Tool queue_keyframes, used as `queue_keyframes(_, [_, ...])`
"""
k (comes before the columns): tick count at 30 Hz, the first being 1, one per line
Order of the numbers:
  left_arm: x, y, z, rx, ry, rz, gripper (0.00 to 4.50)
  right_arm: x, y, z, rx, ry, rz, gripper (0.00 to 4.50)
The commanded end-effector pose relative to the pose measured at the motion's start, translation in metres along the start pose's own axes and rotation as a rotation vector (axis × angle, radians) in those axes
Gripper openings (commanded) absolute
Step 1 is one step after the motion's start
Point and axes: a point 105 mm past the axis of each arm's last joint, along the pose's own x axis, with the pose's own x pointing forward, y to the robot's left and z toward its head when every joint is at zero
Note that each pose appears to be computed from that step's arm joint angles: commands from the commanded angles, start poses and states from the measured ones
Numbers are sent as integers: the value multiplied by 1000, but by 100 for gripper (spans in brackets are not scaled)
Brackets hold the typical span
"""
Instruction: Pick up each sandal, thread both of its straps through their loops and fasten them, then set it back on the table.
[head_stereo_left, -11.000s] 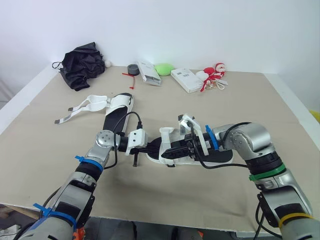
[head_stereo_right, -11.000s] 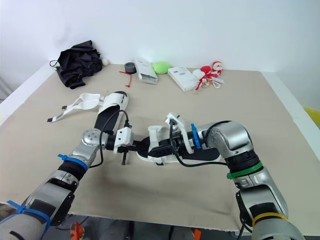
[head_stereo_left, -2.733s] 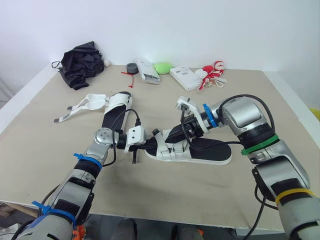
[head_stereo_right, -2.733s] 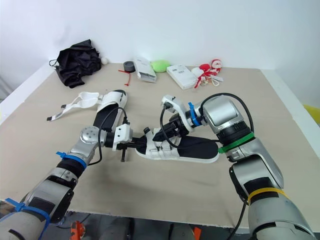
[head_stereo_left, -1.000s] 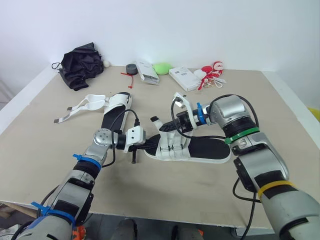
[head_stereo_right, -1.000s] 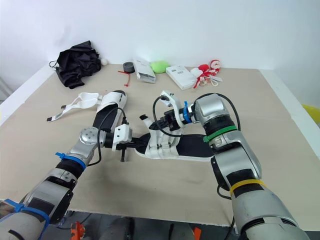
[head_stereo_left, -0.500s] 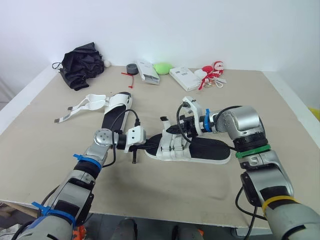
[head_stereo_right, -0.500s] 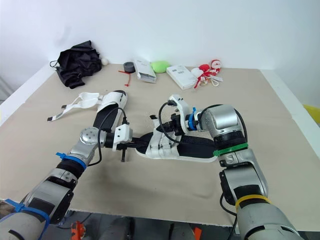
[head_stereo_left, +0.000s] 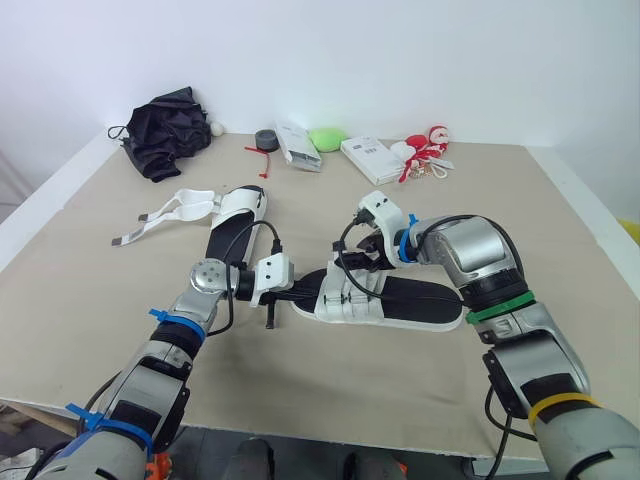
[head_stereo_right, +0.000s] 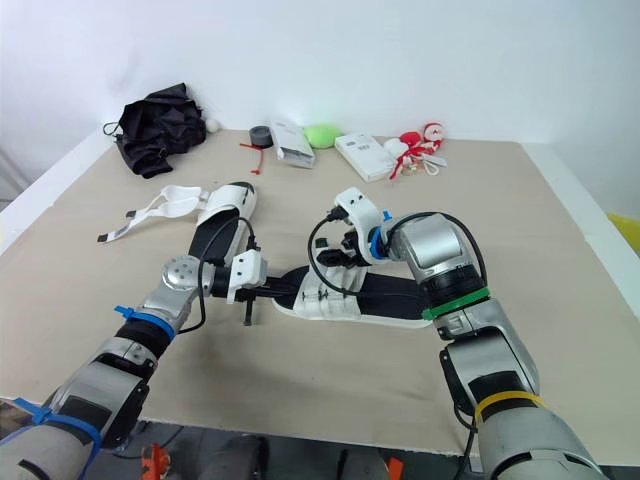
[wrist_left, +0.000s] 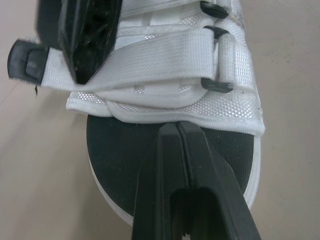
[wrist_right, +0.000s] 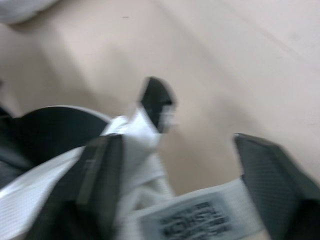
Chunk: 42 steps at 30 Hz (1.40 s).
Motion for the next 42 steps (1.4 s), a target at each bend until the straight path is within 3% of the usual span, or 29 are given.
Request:
queue_keyframes(1, [3, -71, -69, -221, 228, -236, 0, -9, -26, -6, -30, 38, -149, 448])
queue_keyframes(16, [6, -69, -68, -222, 223, -225, 0, -31, -53, 65, -67, -243, -238, 448])
queue_keyframes(22, [8, -65, -65, -225, 208, -207, 0, -66, -44, 79, -65, -387, -85, 448])
queue_keyframes(27, [14, -41, -37, -207, 81, -134, 0, -117, -9, 42, -160, -412, 183, 448])
queue_keyframes(31, [13, -11, 11, -148, -80, -69, 0, -151, 9, -4, -157, -366, 282, 448])
queue_keyframes(36, [-2, 1, 40, -111, -147, -29, 0, -158, 15, -35, -106, -315, 268, 448])
queue_keyframes(42, [-36, 4, 59, -76, -153, 38, 0, -138, 30, -69, -16, -257, 285, 448])
